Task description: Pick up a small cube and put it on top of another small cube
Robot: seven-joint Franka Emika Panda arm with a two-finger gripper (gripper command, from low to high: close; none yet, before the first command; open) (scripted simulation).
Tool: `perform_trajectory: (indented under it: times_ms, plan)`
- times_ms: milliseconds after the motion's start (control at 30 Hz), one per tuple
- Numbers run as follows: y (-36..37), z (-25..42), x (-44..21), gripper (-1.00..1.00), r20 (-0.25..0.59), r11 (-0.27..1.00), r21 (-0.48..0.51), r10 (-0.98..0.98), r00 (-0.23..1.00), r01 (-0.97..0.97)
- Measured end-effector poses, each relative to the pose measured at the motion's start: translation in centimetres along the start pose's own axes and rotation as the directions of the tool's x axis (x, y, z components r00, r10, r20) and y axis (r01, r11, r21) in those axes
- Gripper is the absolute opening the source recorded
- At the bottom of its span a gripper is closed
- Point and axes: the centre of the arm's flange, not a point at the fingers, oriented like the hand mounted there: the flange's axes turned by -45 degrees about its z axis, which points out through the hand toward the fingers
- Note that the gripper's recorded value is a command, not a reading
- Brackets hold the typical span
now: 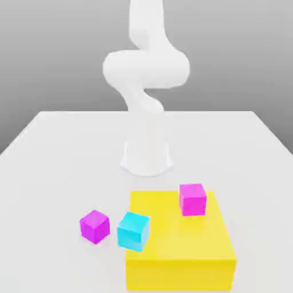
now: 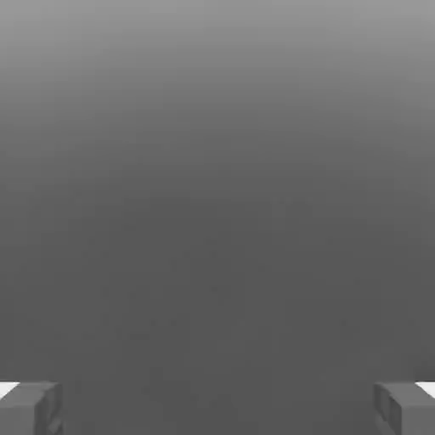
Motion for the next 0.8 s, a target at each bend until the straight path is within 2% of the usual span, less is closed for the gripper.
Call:
perform_trajectory:
  times_ms: [400,800]
  plan:
    - [9.7,18.7,0.3,0.00,0.219,0.933,-0.191,0.342,0.914,-0.303]
    - [22.5,35.6,-8.5,0.00,0.323,0.734,-0.422,0.671,0.668,-0.533]
